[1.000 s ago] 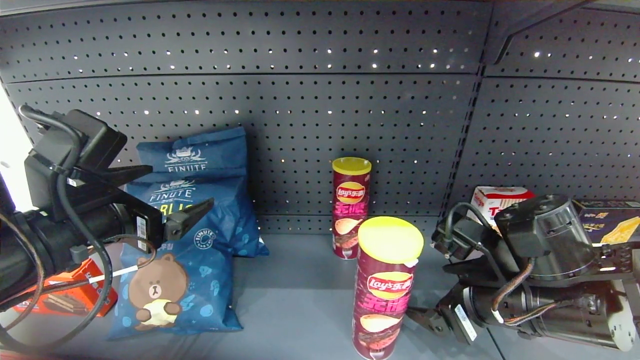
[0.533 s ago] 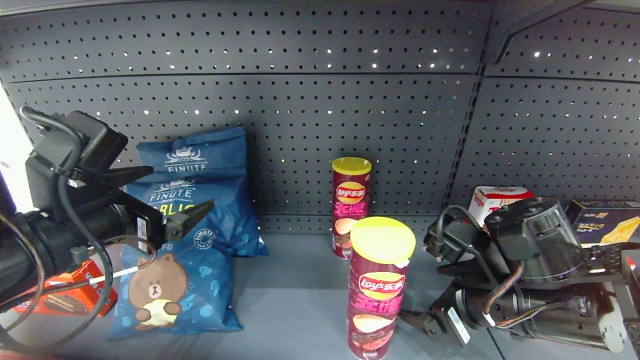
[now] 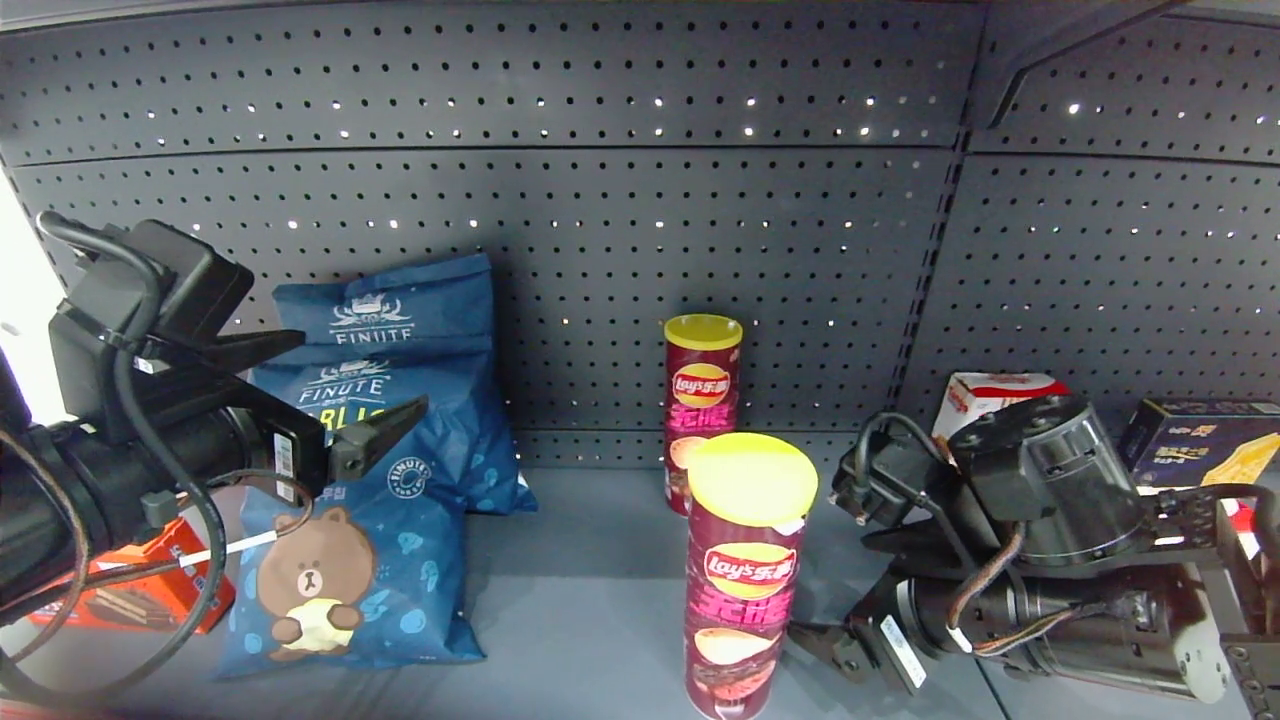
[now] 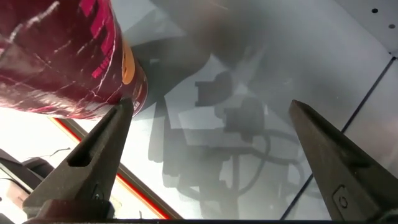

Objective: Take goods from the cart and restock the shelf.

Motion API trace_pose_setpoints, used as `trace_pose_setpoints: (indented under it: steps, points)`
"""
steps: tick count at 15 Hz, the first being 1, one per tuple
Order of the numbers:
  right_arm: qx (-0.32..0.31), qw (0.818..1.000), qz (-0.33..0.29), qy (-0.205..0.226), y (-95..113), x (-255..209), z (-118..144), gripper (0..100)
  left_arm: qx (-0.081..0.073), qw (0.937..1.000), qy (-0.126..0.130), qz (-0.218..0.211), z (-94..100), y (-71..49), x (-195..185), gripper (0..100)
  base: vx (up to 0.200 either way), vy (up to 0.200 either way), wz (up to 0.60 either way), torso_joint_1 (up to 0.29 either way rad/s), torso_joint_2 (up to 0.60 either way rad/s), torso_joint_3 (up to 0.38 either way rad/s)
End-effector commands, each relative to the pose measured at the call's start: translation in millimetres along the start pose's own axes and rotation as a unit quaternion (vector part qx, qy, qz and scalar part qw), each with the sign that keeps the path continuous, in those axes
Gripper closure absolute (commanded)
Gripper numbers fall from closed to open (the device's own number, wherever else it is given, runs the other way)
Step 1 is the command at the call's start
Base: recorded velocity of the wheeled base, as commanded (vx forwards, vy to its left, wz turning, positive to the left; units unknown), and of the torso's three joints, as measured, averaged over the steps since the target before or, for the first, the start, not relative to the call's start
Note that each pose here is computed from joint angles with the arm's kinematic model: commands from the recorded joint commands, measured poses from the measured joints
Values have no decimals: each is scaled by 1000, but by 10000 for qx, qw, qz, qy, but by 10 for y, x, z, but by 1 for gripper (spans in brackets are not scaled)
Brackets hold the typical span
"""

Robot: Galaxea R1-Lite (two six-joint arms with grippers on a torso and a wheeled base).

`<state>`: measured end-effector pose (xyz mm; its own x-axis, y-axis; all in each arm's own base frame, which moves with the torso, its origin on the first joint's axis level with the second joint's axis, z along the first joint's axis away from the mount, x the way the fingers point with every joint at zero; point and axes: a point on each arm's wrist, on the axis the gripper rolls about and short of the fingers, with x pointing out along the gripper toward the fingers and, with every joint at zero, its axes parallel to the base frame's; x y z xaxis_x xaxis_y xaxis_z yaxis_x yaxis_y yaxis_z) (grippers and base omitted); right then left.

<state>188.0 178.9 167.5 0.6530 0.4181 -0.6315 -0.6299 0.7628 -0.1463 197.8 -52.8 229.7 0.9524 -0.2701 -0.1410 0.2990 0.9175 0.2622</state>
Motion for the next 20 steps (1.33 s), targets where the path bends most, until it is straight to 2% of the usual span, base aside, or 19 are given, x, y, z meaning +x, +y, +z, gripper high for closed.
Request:
trace_pose_setpoints:
  steps: [1,20]
  points:
    - [2,10000,-3,-2,0,25,20,0,-2,10000,-2,1,0,0,-1,0,0,0,0,0,0,0]
    - [-46,10000,29,46,35,112,26,0,-4,10000,30,0,-18,-2,-2,0,0,0,0,0,0,0]
